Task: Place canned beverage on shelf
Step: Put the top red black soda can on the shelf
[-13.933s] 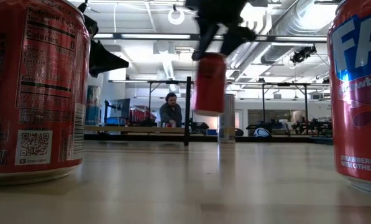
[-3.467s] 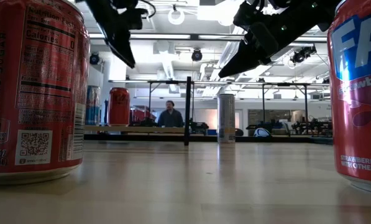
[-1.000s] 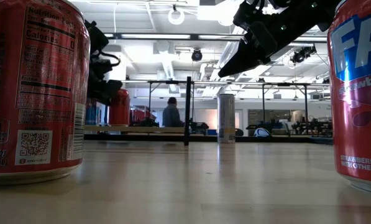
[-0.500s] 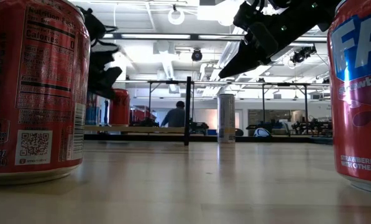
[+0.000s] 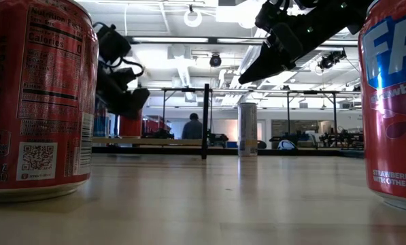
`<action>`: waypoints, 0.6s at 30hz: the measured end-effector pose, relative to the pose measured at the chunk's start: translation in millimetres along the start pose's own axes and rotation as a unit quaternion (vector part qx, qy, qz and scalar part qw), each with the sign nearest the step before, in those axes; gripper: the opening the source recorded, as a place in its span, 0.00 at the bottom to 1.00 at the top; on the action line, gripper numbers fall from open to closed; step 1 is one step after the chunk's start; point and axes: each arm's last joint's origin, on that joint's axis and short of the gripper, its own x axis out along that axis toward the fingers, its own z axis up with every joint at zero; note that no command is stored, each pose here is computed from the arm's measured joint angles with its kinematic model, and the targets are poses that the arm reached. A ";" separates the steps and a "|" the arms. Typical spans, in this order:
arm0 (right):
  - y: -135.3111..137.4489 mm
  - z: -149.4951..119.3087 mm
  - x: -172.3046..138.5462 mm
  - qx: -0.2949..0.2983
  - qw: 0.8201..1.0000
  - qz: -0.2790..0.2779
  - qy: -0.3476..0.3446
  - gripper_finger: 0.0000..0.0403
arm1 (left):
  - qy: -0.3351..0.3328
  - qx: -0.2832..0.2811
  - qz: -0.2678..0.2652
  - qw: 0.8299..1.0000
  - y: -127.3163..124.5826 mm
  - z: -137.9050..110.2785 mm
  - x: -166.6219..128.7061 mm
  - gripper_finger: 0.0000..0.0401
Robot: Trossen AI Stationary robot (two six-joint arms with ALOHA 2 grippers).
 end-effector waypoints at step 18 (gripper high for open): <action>0.0 -0.4 0.0 0.000 1.000 0.000 0.002 0.00 | 0.008 0.005 0.073 0.997 20.9 8.3 -28.5 0.00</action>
